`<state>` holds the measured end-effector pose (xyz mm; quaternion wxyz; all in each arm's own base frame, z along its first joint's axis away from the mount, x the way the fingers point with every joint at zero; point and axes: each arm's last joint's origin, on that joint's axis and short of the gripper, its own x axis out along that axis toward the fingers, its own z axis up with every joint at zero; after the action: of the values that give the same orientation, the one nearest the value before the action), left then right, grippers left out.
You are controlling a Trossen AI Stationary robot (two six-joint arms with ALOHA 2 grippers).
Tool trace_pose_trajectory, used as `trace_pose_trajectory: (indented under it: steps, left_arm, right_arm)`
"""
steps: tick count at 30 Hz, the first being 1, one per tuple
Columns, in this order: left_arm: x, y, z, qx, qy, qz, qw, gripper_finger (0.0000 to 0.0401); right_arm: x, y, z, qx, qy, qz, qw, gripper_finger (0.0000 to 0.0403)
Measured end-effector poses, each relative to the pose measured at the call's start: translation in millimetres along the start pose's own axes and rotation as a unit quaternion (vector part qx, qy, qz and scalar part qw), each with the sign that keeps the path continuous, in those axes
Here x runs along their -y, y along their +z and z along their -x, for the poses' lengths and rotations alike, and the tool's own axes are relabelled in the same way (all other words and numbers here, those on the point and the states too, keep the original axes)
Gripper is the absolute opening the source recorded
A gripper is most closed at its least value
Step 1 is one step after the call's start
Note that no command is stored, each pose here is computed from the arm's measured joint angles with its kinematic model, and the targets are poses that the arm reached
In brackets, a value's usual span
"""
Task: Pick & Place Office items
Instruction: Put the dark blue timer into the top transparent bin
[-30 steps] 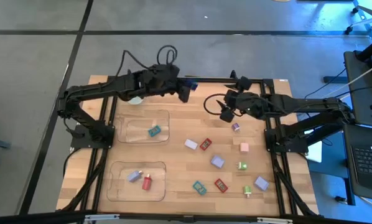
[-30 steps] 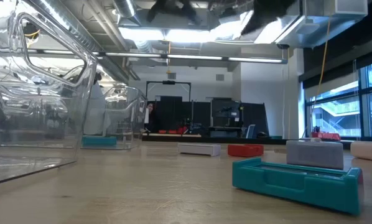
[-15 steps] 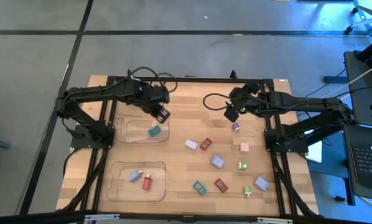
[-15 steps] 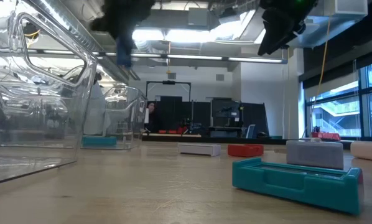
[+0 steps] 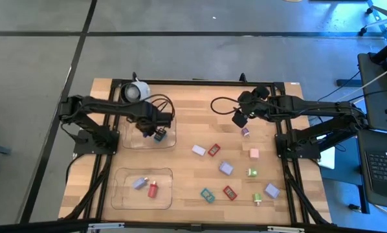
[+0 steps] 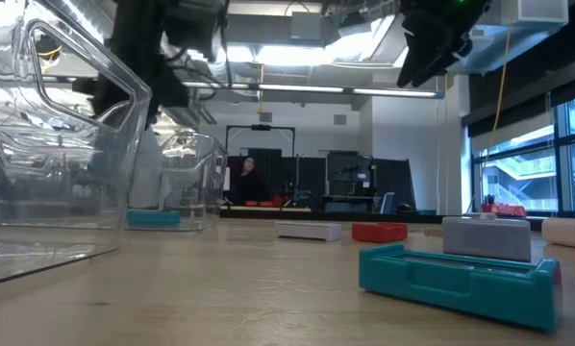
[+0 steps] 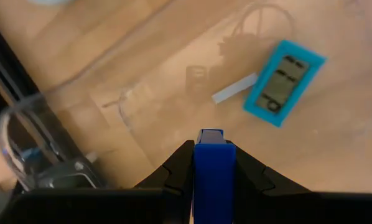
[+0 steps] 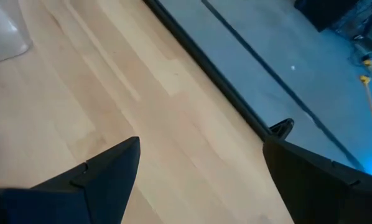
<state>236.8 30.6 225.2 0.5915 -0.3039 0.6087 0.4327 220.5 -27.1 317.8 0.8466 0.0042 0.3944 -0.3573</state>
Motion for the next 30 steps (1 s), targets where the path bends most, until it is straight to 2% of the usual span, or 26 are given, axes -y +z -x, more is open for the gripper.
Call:
trace_pose_trajectory:
  steps: [11, 22, 27, 30]
  left_arm:
    - [-2, -13, -26, 0.015, 0.031, 0.029, 0.999, 0.0063]
    - [-2, -12, -28, 0.045, 0.045, 0.035, 0.997, 0.0064]
    - [-1, -11, -28, 0.055, 0.043, 0.041, 0.997, 0.0064]
    - [3, -9, -28, 0.068, 0.02, 0.046, 0.996, 0.0064]
  right_arm:
    - [-1, 0, 0, -0.006, 0.018, -0.02, 1.0, 0.0343]
    - [-2, -1, 0, -0.01, 0.028, -0.032, 0.999, 0.0343]
    - [-2, -1, 0, -0.01, 0.028, -0.031, 0.999, 0.0343]
    - [-2, -1, 0, -0.01, 0.028, -0.031, 0.999, 0.0343]
